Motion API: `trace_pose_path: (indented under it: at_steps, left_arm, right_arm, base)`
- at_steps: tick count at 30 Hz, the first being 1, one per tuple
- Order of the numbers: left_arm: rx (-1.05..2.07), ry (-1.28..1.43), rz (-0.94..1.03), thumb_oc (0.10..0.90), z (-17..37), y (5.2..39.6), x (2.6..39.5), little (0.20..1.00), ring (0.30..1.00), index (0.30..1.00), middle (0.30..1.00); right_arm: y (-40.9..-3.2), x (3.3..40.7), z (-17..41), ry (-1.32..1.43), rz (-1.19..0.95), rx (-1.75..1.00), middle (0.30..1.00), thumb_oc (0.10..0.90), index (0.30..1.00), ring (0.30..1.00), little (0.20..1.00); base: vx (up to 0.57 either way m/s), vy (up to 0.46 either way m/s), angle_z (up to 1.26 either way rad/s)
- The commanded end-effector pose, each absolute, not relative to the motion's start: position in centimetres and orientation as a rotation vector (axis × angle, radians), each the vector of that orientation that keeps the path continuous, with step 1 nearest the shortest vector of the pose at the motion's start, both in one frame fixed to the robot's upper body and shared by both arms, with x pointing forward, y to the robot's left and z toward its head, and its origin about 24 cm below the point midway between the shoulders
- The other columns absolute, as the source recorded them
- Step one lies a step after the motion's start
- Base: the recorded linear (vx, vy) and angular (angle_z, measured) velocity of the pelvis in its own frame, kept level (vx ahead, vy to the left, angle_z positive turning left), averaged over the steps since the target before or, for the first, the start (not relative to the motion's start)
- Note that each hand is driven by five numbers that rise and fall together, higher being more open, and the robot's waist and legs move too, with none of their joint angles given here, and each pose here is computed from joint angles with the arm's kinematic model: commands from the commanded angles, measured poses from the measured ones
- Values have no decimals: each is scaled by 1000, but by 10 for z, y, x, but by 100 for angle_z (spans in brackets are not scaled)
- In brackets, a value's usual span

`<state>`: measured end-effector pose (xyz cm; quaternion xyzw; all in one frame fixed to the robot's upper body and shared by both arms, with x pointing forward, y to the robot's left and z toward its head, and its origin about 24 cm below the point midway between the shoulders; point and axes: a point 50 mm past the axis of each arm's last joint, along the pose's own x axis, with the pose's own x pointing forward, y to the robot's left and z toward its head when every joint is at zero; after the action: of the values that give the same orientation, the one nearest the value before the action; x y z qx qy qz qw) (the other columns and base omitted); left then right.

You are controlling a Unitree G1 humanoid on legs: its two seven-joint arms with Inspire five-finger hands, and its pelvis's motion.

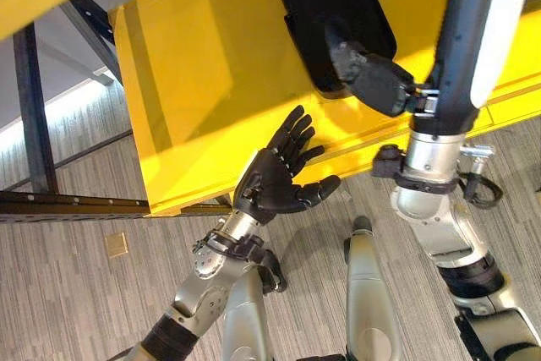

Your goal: Move parts from the plastic box to the shelf.

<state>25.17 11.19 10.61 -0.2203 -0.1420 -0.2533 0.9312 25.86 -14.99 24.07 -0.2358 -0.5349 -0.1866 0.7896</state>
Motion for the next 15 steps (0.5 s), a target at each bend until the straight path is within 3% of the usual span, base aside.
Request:
trace_pose_path:
  at_steps: [1,3,7,15]
  left_arm:
    - [-504,-537,-510,900,143,121,235,1000,1000,1000,1000]
    - [-516,-556,-463,900,141,131,230,1000,1000,1000,1000]
    - [-536,-576,-433,900,143,136,227,1000,1000,1000,1000]
    - [-529,-598,-442,900,144,140,221,1000,1000,1000,1000]
  right_arm:
    - [-163,222,263,-1307,-520,-252,1000,900,1000,1000,1000]
    - [-185,210,239,-1269,-648,-315,1000,900,1000,1000,1000]
    - [-192,195,232,-1342,-721,-492,1000,900,1000,1000,1000]
    - [-181,190,245,-1430,-581,-620,1000,900,1000,1000,1000]
  base:
    - [46,114,-19]
    - [48,123,-18]
    - [74,87,-28]
    - [-12,0,-6]
